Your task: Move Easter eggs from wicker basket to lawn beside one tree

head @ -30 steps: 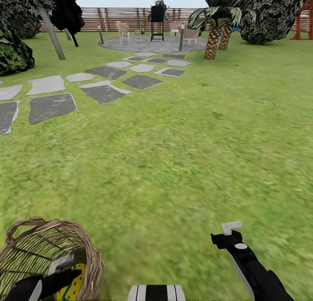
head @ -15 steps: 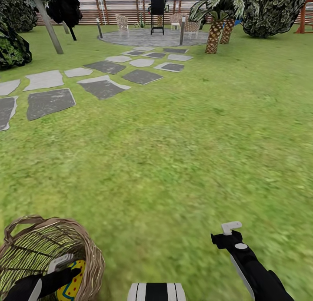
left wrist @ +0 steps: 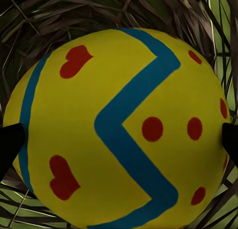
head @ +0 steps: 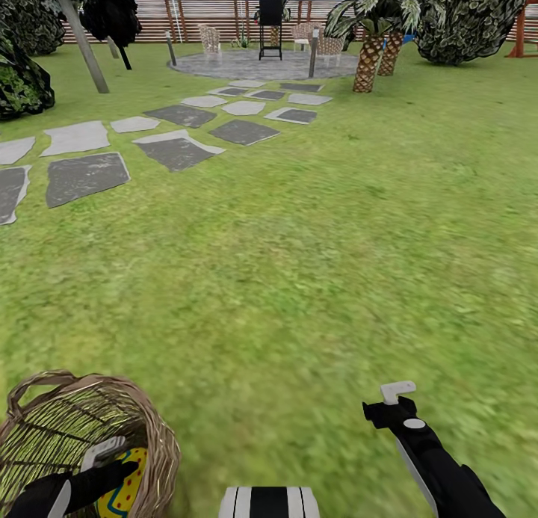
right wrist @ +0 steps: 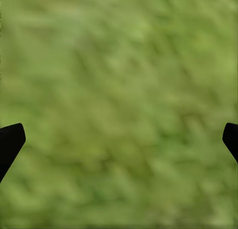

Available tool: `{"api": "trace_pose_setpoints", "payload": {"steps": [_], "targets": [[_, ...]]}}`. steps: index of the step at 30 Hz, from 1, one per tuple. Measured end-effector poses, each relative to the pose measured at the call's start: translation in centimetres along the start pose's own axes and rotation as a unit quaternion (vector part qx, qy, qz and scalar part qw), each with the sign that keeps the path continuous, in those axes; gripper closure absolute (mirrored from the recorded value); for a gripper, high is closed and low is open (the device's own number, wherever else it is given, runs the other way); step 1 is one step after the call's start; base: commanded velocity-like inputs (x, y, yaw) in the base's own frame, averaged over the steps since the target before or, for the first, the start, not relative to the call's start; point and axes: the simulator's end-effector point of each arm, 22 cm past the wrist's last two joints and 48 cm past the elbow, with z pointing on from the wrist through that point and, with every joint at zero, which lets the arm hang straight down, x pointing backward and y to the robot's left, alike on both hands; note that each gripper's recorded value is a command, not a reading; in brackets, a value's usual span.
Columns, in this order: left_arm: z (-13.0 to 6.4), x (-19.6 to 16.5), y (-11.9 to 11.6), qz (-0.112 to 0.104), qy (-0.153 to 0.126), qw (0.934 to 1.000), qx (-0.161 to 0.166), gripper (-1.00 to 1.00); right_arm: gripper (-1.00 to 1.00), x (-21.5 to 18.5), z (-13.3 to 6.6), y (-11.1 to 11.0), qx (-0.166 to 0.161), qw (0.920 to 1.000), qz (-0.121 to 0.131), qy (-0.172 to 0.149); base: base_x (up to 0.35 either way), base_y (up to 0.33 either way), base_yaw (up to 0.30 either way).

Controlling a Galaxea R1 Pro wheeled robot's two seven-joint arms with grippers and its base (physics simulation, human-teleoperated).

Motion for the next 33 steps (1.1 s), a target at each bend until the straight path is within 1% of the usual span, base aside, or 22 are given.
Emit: {"api": "trace_pose_setpoints", "payload": {"steps": [25,28,33], "targets": [[0.0,0.0,0.0,0.003,0.0,1.0,-0.001,1.0,-1.0,0.0,0.0,0.0,0.0,1.0,0.0,0.0,0.0,0.0,0.0],[-0.1,0.2,-0.5,-0.004,0.002,1.0,0.007,1.0,-1.0,-0.5,-0.3,-0.2,0.001,1.0,0.001,-0.005,0.0,0.0,0.0],[-0.7,-0.6,-0.7,-0.002,-0.008,0.9999,0.009,1.0,-1.0,-1.5,-0.9,-0.4,0.003,0.9999,0.002,-0.015,0.0,0.0,0.0]]}}
